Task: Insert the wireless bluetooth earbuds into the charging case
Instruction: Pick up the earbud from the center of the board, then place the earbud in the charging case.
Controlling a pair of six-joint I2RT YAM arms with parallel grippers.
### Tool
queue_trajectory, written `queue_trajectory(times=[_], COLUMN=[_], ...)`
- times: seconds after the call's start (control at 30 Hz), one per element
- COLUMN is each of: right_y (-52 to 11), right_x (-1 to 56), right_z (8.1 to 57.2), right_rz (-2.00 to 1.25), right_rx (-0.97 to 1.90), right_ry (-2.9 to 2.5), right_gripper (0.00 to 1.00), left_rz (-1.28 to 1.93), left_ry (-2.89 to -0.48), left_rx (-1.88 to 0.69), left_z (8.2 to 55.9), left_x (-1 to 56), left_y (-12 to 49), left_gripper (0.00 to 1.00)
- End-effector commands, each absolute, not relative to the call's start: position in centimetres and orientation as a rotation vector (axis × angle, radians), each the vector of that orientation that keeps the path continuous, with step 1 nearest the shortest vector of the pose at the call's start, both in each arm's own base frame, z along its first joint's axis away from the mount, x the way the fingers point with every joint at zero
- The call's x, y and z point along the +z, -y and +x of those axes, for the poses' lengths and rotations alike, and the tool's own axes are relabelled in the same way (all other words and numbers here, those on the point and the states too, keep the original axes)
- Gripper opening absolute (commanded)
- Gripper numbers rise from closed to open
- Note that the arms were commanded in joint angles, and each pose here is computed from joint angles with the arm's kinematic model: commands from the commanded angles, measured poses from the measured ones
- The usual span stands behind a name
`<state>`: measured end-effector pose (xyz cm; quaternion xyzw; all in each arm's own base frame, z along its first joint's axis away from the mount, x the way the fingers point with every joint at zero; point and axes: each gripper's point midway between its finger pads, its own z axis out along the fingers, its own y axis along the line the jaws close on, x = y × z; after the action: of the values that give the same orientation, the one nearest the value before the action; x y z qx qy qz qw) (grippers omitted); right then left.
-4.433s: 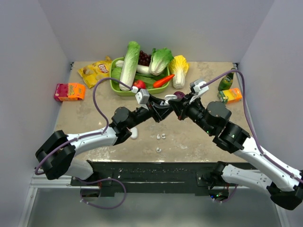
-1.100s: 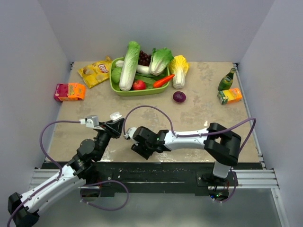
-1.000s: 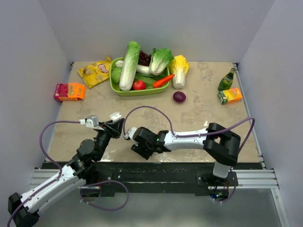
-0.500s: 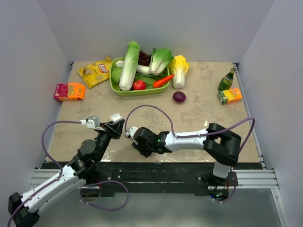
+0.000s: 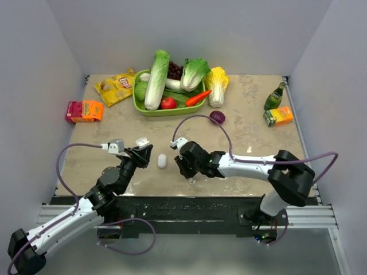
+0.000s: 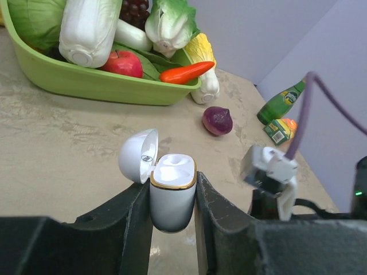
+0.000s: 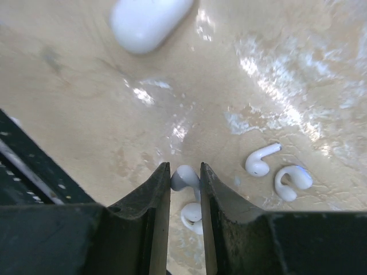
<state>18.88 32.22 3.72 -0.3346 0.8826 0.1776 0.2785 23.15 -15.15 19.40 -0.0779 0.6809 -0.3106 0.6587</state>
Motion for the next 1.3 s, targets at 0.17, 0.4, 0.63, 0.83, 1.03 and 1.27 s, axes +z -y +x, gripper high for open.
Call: queue_trajectory(times=[0.17, 0.4, 0.63, 0.83, 1.03, 1.27], right_y=[-32.7, -29.2, -26.5, -26.0, -26.3, -26.7], right_x=[18.9, 29.1, 35.8, 37.4, 37.5, 36.6], right_z=[22.5, 22.2, 19.9, 19.1, 18.8, 18.8], right_rz=[-0.545, -0.314, -0.188, -0.204, -0.251, -0.267], right_rx=[0.696, 0.876, 1.065, 1.096, 1.096, 1.098], right_ry=[-2.037, -1.781, -1.550, -1.482, -1.475, -1.476], right_gripper=[0.00, 0.00, 0.00, 0.00, 0.00, 0.00], left_rz=[-0.179, -0.061, 0.181, 0.415, 0.491, 0.539], left_ry=[-1.424, -1.257, -0.874, -0.708, -0.605, -0.534], left_rx=[-0.789, -0.911, -1.102, -1.197, -1.249, -1.294], left_z=[24.0, 23.8, 20.2, 18.1, 17.0, 16.1], left_x=[23.2, 26.7, 33.4, 35.4, 36.9, 38.3], left_y=[16.8, 19.7, 23.1, 27.3, 28.7, 29.5], left_gripper=[0.00, 0.00, 0.00, 0.00, 0.00, 0.00])
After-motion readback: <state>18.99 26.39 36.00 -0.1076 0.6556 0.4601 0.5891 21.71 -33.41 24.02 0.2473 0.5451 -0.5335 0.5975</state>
